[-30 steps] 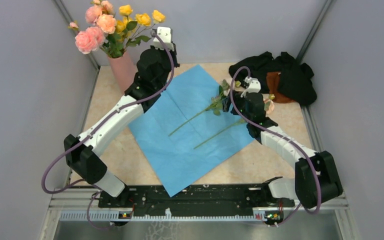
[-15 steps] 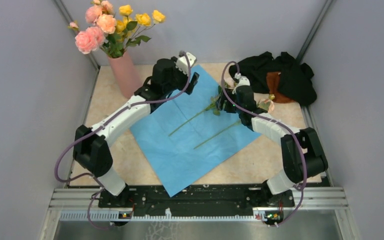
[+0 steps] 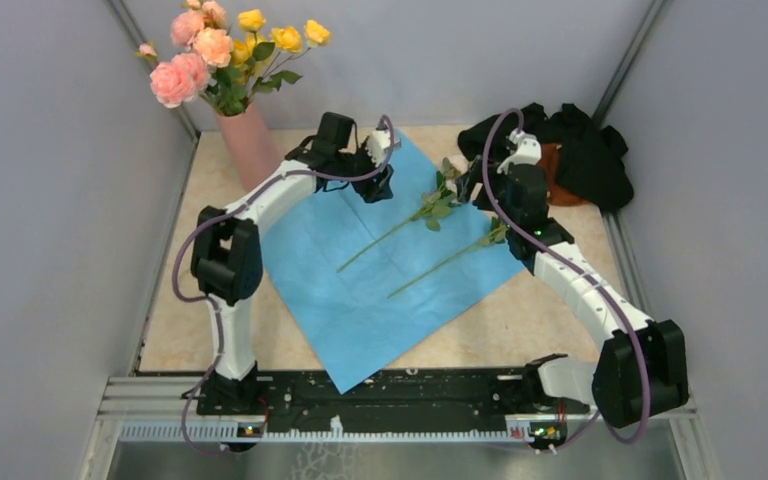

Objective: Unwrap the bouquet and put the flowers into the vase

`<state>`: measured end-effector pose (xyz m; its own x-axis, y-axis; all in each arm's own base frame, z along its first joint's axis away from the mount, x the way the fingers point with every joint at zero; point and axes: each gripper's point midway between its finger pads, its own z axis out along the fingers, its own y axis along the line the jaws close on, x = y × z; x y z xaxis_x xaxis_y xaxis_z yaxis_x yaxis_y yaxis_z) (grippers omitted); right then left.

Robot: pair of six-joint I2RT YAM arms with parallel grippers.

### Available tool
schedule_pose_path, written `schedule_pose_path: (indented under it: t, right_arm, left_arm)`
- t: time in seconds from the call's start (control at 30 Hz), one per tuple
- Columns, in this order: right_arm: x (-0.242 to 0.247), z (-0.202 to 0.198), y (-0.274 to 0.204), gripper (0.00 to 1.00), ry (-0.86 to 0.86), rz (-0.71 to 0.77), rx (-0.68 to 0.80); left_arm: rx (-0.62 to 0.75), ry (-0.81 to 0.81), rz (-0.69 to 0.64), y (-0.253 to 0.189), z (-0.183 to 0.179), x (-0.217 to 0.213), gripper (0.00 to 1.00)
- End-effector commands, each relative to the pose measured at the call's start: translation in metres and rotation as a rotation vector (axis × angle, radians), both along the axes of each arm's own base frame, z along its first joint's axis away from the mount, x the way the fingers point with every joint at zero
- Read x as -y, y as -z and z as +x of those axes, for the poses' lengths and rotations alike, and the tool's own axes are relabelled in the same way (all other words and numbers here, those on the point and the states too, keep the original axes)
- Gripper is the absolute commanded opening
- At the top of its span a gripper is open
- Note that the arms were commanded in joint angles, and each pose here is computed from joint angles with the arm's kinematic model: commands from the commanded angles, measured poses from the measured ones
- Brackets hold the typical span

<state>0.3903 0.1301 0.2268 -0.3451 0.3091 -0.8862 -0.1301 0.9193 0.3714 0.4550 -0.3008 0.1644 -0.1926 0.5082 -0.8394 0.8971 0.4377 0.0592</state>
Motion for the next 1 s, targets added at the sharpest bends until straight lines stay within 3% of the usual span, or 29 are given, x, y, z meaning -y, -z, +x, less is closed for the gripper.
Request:
schedule_pose_path:
  t: [0.0,0.23,0.5,0.7,0.97]
  right_arm:
    - [0.012,-0.003,-0.005,0.73,0.026,-0.027,0.015]
    - [0.012,-0.004,0.003,0.73,0.018,-0.026,0.009]
    - [0.015,-0.005,0.009,0.73,0.021,-0.032,0.007]
    - [0.015,-0.004,0.008,0.73,0.018,-0.03,0.014]
    - [0.017,-0.005,0.008,0.73,0.023,-0.029,0.021]
  left_arm:
    - [-0.117,0.192,-0.013,0.025,-0.027,0.023,0.68]
    - [-0.166,0.254,0.092,0.063,-0.048,0.045,0.67]
    - [-0.236,0.21,0.229,0.108,-0.051,0.049,0.68]
    - [-0.248,0.122,0.287,0.121,-0.037,0.047,0.73]
    - [-0.27,0.066,0.339,0.136,-0.027,0.043,0.67]
